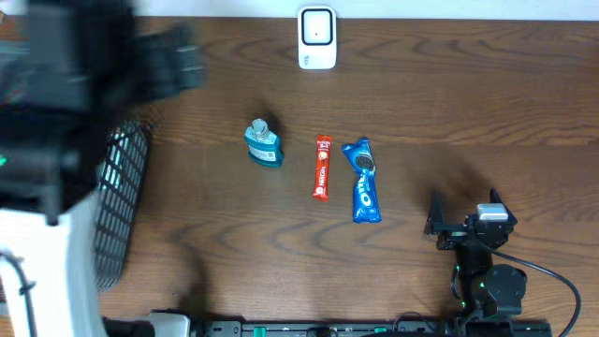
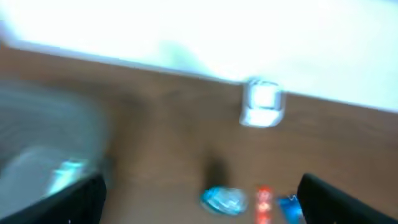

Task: Scan the item barcode
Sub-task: 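Carry the Oreo pack out and lay it right of the red stick, then reach the left gripper into the basket and grasp the mint-green pouch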

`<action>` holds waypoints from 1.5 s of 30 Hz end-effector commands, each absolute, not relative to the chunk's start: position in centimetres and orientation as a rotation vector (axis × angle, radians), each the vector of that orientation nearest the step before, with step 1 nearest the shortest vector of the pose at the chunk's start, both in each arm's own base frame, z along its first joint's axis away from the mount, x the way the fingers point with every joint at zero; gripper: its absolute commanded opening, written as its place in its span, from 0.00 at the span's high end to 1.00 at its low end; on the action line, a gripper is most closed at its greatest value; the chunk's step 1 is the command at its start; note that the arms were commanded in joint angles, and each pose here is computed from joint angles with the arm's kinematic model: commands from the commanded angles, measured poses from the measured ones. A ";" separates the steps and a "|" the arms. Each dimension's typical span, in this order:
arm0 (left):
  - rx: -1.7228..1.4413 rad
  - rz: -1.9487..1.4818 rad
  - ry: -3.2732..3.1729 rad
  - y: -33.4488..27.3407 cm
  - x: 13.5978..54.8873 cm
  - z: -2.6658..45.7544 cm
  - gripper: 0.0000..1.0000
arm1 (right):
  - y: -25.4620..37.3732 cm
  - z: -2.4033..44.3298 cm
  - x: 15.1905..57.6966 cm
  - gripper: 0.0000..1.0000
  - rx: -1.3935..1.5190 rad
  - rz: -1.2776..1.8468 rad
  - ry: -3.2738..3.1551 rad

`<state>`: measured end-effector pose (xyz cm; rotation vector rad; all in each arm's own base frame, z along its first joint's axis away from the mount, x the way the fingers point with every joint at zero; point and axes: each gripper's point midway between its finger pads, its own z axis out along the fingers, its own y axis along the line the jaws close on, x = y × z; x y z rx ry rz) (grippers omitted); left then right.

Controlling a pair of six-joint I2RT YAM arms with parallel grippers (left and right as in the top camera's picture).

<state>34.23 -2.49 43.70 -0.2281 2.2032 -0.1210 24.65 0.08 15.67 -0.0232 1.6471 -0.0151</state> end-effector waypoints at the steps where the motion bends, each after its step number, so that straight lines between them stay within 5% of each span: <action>1: -0.502 -0.048 2.322 5.4 34.4 39.5 0.02 | 0.1 15.6 24.6 0.01 -0.029 -0.021 1.649; 8: -0.883 -0.025 2.404 15.3 33.0 31.1 0.02 | 0.1 15.6 24.6 0.01 -0.030 -0.021 1.649; 21: -0.803 0.013 2.553 17.4 33.8 14.4 0.02 | 0.1 15.6 24.6 0.01 -0.029 -0.021 1.649; 45: -0.711 0.060 2.718 18.6 34.7 0.6 0.02 | 0.1 15.6 24.6 0.01 -0.030 -0.021 1.649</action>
